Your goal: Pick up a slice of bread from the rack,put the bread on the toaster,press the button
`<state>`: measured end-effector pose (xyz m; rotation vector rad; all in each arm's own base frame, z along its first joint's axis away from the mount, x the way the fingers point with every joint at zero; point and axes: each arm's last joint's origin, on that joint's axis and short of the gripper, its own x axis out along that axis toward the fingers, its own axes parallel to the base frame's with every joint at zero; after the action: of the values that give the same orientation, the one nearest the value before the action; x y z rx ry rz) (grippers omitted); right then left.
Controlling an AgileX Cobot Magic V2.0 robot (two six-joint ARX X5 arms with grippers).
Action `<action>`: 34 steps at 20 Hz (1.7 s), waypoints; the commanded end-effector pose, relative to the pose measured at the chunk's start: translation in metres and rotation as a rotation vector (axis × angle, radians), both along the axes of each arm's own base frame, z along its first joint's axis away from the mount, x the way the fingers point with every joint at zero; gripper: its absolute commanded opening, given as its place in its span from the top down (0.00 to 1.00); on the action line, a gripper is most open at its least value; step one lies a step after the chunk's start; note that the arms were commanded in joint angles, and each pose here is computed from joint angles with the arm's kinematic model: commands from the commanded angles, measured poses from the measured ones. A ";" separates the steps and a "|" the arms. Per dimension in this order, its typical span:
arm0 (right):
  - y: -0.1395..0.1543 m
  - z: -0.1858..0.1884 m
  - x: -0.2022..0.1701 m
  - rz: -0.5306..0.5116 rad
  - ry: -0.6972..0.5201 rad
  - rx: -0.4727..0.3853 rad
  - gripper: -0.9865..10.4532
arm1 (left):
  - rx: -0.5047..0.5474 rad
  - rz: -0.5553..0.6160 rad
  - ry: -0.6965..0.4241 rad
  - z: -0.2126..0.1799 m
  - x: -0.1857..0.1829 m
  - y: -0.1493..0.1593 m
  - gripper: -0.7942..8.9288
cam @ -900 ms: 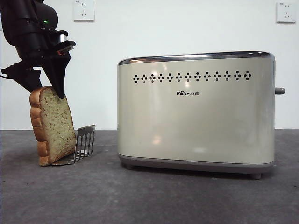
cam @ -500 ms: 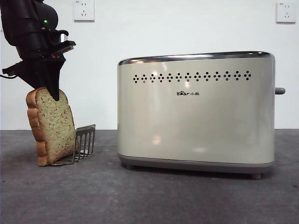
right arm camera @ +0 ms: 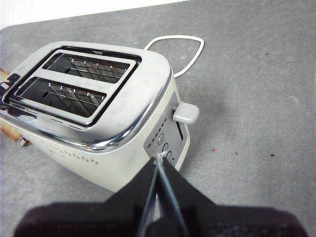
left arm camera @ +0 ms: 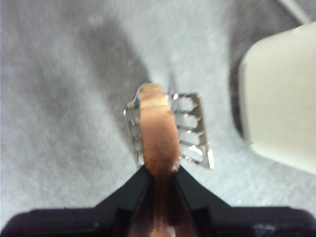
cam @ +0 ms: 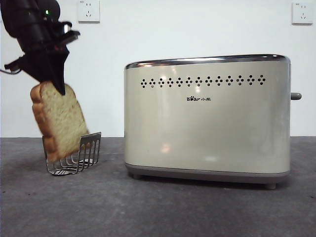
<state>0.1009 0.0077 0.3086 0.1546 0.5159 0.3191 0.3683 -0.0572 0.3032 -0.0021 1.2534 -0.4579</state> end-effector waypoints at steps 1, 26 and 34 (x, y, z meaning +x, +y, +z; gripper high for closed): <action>0.000 0.001 -0.001 -0.001 0.001 0.004 0.92 | -0.012 -0.011 -0.047 0.017 -0.006 0.000 0.93; 0.001 0.000 -0.002 0.029 0.012 0.021 0.92 | -0.023 -1.040 -0.934 0.182 -0.157 -0.067 0.93; 0.001 -0.002 -0.003 0.044 0.041 0.031 0.92 | 0.022 -1.366 -0.998 0.163 -0.151 -0.112 0.93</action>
<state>0.0981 0.0092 0.3051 0.1778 0.5611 0.3654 0.2153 -0.1666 0.4670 1.0057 0.1183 -1.3755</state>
